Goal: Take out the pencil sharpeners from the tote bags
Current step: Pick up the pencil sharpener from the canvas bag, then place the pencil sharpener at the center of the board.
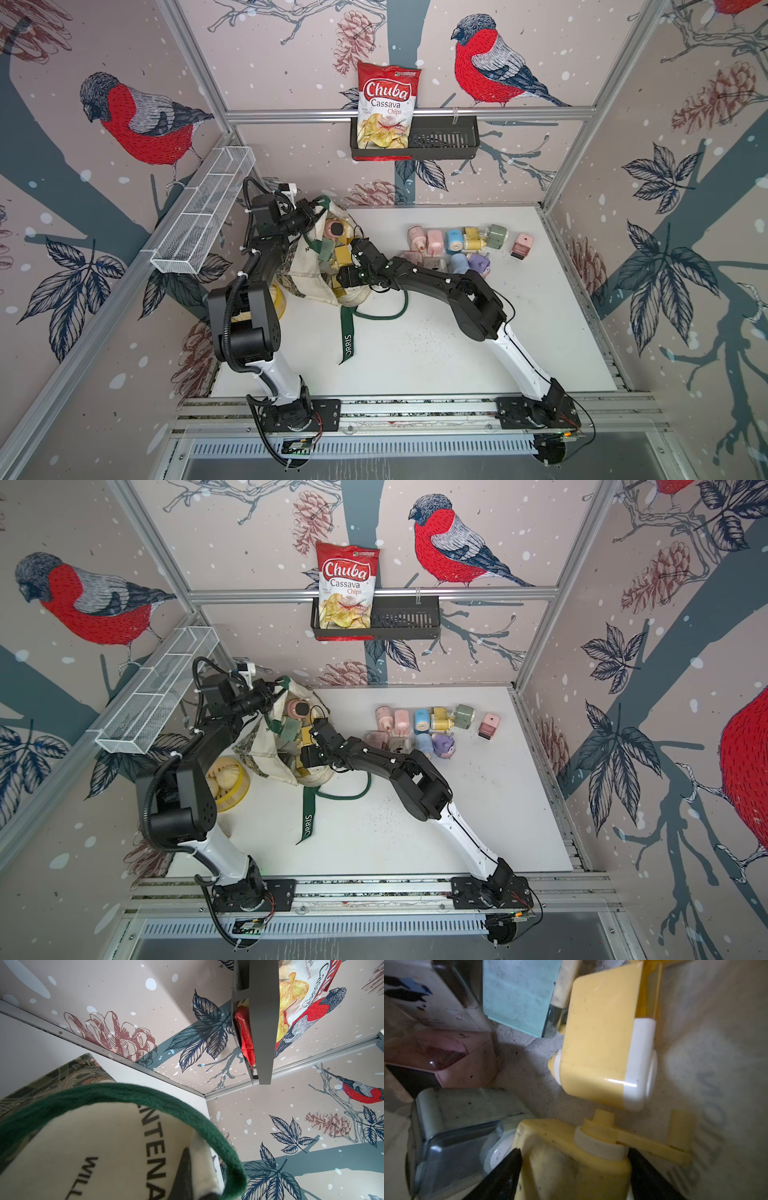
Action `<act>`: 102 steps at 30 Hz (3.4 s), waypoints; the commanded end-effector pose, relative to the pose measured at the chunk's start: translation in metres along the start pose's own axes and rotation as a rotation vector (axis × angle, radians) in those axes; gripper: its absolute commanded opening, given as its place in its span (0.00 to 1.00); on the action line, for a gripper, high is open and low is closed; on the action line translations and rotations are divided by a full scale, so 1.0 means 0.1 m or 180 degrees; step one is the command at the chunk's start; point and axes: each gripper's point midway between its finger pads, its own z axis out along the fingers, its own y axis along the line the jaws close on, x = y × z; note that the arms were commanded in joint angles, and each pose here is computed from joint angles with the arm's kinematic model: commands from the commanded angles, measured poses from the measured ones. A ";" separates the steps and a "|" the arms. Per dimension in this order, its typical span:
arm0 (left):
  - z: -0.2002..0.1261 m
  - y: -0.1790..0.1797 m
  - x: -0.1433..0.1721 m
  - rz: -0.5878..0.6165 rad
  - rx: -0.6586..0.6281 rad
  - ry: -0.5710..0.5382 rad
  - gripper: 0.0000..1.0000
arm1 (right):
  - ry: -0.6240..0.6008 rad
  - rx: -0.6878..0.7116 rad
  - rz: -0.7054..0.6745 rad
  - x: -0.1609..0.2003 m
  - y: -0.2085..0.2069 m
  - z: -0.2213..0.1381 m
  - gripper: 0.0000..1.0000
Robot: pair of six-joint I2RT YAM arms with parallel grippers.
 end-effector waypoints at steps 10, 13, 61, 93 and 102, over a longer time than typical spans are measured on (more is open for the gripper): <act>-0.02 -0.27 -0.10 0.0303 0.0271 -0.0056 0.00 | 0.0260 -0.0782 0.0204 0.10 0.48 -0.26 0.81; -0.02 -0.27 -0.10 0.0292 0.0268 -0.0054 0.00 | 0.0277 -0.0814 0.0213 0.14 0.50 -0.23 0.81; -0.02 -0.27 -0.09 0.0286 0.0287 -0.0047 0.00 | 0.0528 0.0021 -0.0512 0.46 0.39 -1.39 0.28; 0.09 -0.10 -0.01 0.0215 0.0193 0.0034 0.00 | 0.0825 0.2726 0.1580 0.85 -2.95 -3.99 0.27; 0.12 0.01 0.00 0.0199 0.0094 0.0068 0.00 | 0.0980 0.2710 0.1790 0.78 -3.35 -3.80 0.26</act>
